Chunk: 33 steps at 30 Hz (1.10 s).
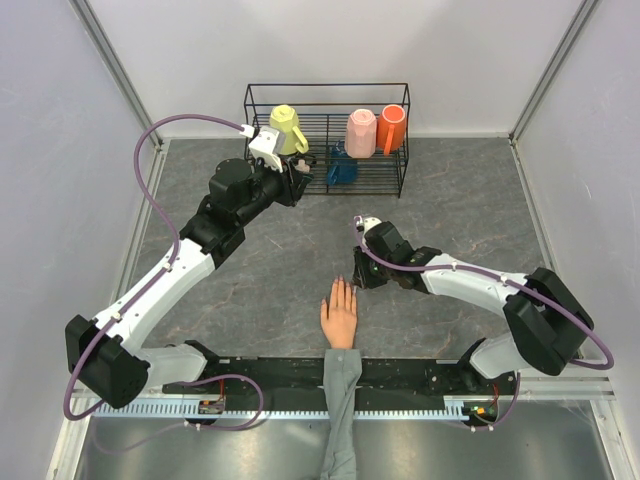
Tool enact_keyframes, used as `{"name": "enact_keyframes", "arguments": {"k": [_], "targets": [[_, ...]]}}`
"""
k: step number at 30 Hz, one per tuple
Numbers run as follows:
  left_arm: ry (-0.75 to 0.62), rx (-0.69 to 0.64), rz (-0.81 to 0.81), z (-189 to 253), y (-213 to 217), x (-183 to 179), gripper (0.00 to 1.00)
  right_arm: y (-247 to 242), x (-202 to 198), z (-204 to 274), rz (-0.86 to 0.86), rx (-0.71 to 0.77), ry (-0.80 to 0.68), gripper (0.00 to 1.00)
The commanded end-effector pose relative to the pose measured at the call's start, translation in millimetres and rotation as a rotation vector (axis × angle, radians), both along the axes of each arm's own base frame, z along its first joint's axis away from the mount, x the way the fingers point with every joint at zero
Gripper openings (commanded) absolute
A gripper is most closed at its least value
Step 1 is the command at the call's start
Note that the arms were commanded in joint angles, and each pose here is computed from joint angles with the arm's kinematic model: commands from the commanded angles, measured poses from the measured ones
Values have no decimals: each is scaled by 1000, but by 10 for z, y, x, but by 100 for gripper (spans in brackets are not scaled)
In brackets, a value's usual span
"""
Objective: Paint the nails
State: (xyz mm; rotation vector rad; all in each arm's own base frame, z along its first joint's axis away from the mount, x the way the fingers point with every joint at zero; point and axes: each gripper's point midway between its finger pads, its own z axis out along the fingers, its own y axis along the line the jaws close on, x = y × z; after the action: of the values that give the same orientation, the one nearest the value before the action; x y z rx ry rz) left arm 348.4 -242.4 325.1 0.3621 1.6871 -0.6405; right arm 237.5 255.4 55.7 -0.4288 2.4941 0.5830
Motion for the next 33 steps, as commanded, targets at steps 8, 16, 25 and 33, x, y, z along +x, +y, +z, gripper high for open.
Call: {"name": "enact_keyframes", "arguments": {"k": [8, 16, 25, 33], "targets": [[-52, -68, -4, 315, 19, -51, 2, 29, 21, 23, -3, 23, -11, 0], [-53, -65, -3, 309, 24, -53, 2, 40, 14, -31, 2, 17, 4, 0], [-49, -65, -4, 299, 16, -45, 2, 52, 7, -67, 7, 16, 14, 0], [-50, -64, -4, 302, 12, -38, 2, 58, 15, -69, 8, 15, 13, 0]]}}
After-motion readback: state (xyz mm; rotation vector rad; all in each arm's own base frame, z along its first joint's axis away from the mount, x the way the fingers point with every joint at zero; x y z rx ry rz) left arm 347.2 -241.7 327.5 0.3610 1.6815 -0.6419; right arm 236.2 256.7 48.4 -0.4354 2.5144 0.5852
